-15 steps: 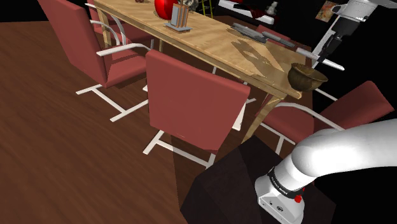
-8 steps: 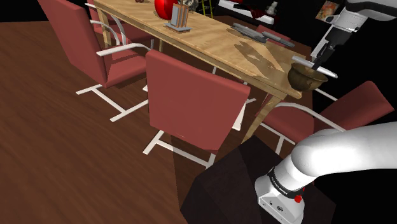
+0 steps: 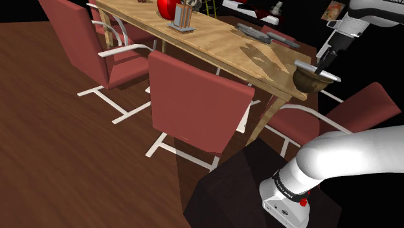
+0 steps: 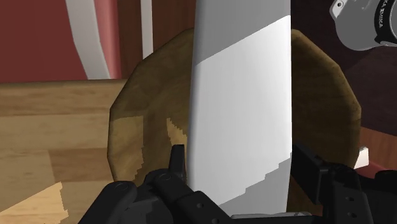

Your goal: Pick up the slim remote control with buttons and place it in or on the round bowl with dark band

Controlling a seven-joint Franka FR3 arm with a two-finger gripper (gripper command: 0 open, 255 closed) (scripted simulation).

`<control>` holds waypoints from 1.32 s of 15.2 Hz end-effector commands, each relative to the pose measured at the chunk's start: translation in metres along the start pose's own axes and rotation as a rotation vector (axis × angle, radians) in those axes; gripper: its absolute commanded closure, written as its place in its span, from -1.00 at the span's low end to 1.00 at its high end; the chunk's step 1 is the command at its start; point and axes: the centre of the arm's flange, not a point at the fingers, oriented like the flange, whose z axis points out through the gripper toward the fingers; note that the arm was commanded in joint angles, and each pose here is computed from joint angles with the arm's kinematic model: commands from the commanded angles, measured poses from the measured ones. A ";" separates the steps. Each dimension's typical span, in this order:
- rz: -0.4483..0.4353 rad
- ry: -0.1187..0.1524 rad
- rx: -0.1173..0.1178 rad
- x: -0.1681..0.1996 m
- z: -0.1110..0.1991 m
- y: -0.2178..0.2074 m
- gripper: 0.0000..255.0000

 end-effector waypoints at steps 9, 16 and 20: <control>0.001 -0.005 0.005 0.000 -0.010 0.001 -1.00; 0.001 -0.005 0.005 0.000 -0.047 0.001 -1.00; 0.001 -0.005 0.005 0.000 -0.047 0.001 -1.00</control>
